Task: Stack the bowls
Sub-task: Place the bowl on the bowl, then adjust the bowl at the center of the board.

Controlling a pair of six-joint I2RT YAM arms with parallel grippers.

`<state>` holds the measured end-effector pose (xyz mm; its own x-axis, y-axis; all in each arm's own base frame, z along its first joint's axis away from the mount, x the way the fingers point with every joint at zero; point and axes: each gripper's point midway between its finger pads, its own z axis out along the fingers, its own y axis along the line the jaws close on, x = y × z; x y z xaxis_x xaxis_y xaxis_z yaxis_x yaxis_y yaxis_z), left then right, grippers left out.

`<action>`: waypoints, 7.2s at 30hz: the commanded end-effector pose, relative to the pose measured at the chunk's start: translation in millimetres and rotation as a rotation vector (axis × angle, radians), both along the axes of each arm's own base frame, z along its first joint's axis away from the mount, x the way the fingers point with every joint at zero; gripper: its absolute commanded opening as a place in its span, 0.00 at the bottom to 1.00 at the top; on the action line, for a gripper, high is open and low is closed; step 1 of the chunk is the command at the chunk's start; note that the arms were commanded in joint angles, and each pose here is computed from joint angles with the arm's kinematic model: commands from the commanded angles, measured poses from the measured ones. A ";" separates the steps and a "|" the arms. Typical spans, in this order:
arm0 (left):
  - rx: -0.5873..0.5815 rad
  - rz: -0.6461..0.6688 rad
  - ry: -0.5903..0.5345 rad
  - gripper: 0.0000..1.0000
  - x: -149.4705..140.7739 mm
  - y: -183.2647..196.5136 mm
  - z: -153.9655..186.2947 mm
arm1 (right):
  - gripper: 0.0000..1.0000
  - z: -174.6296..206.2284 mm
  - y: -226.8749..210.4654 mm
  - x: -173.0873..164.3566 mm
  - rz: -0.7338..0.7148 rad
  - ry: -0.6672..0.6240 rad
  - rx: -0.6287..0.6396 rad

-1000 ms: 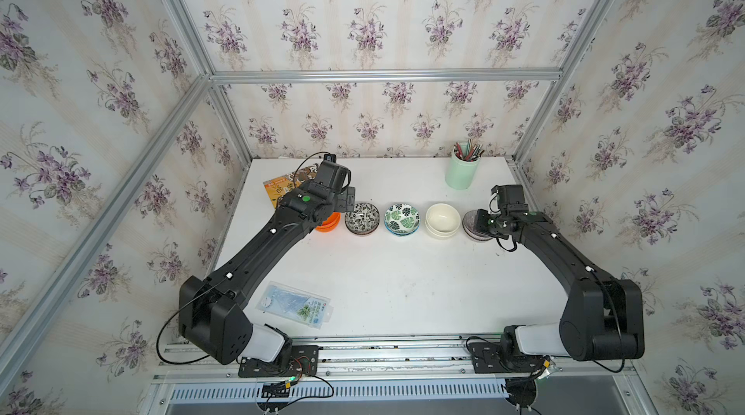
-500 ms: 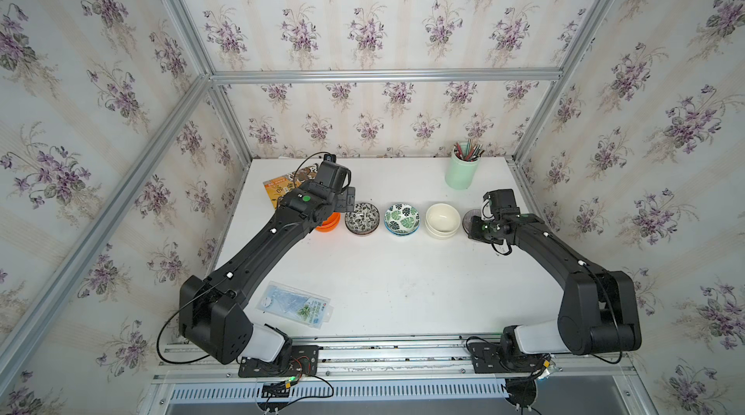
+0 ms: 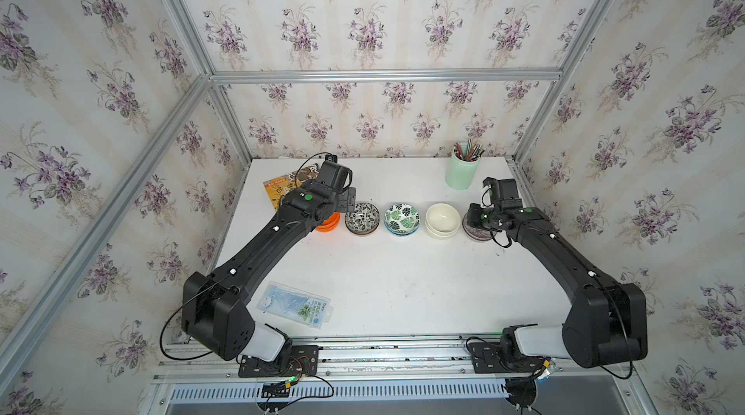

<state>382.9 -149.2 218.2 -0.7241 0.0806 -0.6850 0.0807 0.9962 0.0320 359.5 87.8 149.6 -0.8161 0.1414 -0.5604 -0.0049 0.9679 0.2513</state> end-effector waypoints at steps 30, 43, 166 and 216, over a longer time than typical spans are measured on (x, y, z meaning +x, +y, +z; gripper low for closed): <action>-0.033 -0.239 0.338 0.28 31.9 -107.8 -93.5 | 0.17 9.3 118.7 53.5 0.191 -0.062 -0.027; 0.023 -0.251 0.388 0.27 32.0 -117.1 -117.8 | 0.17 -2.5 120.1 49.4 0.194 -0.043 -0.011; 0.128 -0.067 0.412 0.21 22.2 -26.4 -128.3 | 0.16 -13.2 128.5 41.2 0.226 -0.040 -0.008; 0.067 0.000 0.392 0.18 52.4 1.8 -115.9 | 0.16 -17.8 130.4 39.8 0.229 -0.031 -0.017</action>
<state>436.1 -146.3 103.1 -0.9269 0.1081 -0.3594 0.0904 0.9937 0.0658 397.2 217.9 130.6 -0.8141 -0.0576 -0.5779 -0.2331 0.9438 0.2343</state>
